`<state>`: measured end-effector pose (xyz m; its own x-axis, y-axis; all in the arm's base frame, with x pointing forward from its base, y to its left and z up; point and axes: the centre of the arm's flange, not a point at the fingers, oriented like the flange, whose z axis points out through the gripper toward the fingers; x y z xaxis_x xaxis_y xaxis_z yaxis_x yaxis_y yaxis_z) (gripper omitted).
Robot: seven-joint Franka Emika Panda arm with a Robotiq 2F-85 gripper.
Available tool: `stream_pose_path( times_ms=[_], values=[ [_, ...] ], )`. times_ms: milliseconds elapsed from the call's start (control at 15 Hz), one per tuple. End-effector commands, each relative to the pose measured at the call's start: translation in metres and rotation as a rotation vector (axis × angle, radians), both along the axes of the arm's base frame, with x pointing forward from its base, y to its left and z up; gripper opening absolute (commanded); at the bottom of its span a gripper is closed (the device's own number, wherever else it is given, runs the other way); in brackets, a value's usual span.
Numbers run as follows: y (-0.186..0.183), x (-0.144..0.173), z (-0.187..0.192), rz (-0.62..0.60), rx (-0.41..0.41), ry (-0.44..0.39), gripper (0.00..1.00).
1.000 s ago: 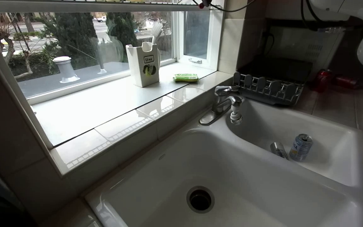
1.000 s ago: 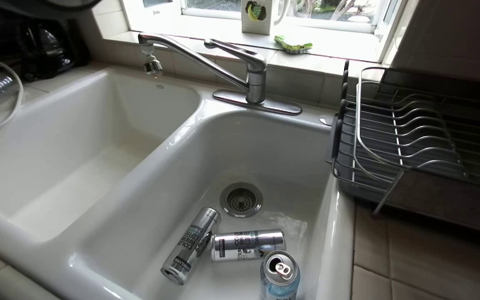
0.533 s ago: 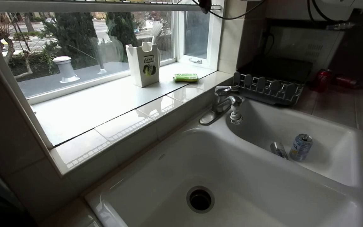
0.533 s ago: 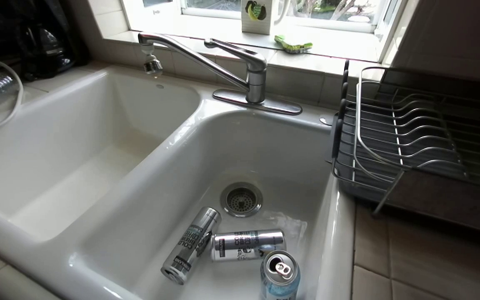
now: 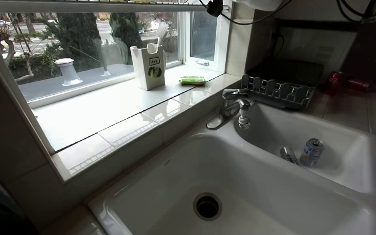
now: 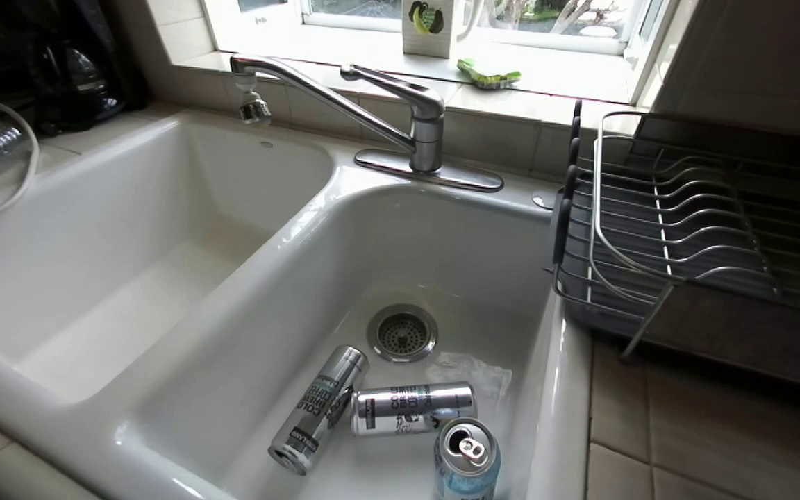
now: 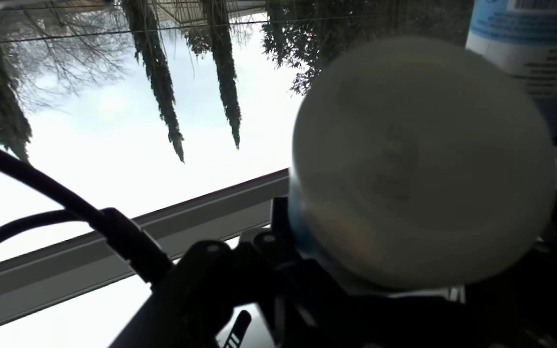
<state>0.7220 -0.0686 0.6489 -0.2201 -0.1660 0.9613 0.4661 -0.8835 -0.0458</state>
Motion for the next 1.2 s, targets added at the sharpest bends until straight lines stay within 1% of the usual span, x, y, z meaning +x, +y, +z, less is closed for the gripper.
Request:
stream_pose_path(
  times_ms=[0, 67, 267, 467, 667, 867, 933, 1000, 1133],
  values=[
    [0.008, -0.048, -0.029, -0.051, 0.005, -0.01, 0.38],
    [0.009, -0.047, -0.033, -0.063, 0.013, -0.005, 0.38],
    [0.011, -0.047, -0.038, -0.104, 0.021, -0.03, 0.38],
    [0.02, -0.049, -0.037, -0.14, 0.002, -0.072, 0.38],
    [0.031, -0.047, -0.033, -0.153, -0.02, -0.108, 0.38],
    [0.039, -0.049, -0.026, -0.136, -0.013, -0.147, 0.38],
    [0.024, -0.029, -0.019, -0.124, 0.011, -0.122, 0.38],
    [0.025, -0.03, -0.017, -0.122, 0.012, -0.125, 0.63],
    [0.024, -0.029, -0.018, -0.122, 0.015, -0.123, 0.63]
  ],
)
